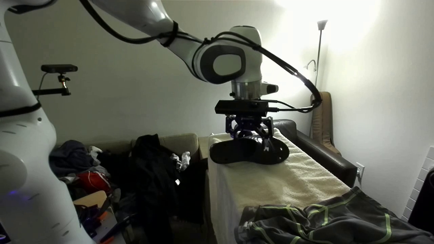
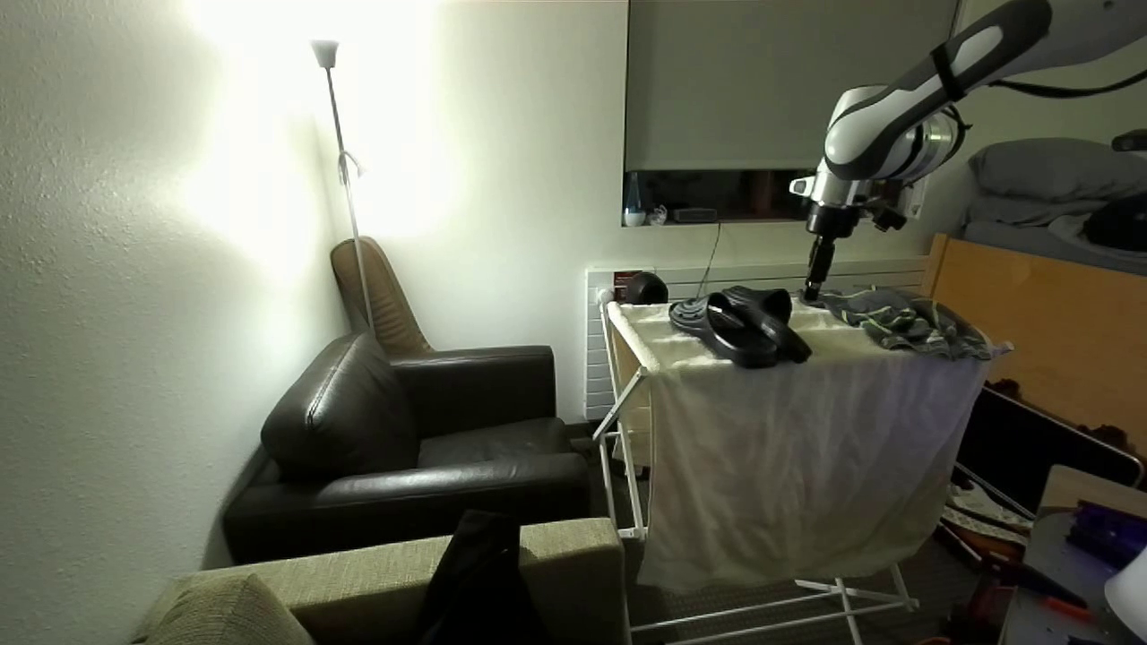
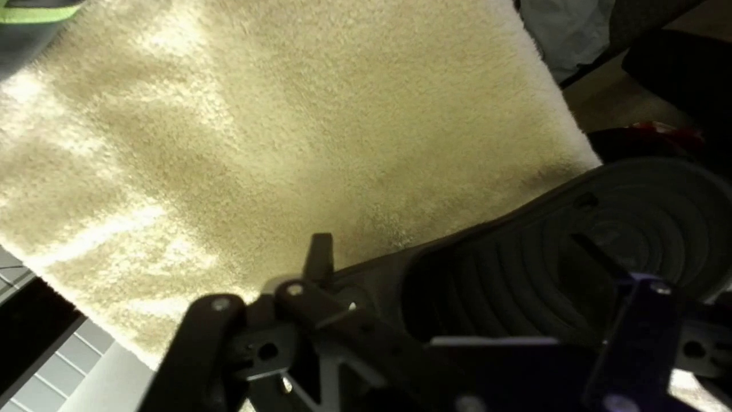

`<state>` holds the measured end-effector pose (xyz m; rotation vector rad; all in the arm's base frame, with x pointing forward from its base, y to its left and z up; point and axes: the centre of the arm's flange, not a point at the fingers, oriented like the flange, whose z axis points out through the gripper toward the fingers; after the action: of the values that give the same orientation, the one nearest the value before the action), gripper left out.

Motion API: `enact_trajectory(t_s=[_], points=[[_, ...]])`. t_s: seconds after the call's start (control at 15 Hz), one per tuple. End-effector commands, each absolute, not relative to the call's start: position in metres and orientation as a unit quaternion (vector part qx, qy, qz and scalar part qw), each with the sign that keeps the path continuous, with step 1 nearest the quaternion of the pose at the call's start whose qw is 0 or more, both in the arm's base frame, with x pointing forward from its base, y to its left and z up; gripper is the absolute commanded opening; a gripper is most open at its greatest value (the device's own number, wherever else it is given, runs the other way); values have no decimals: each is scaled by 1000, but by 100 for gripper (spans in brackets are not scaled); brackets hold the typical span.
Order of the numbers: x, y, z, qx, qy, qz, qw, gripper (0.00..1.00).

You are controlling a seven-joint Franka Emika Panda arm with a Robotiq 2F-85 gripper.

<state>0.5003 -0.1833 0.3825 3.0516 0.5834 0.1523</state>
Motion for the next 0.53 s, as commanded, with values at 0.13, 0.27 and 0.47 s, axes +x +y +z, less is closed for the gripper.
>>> enact_trajectory(t_s=[0.13, 0.27, 0.47], points=[[505, -180, 378, 966, 242, 82, 37, 100], [512, -182, 374, 963, 252, 90, 41, 100], [521, -185, 365, 959, 262, 97, 40, 100]])
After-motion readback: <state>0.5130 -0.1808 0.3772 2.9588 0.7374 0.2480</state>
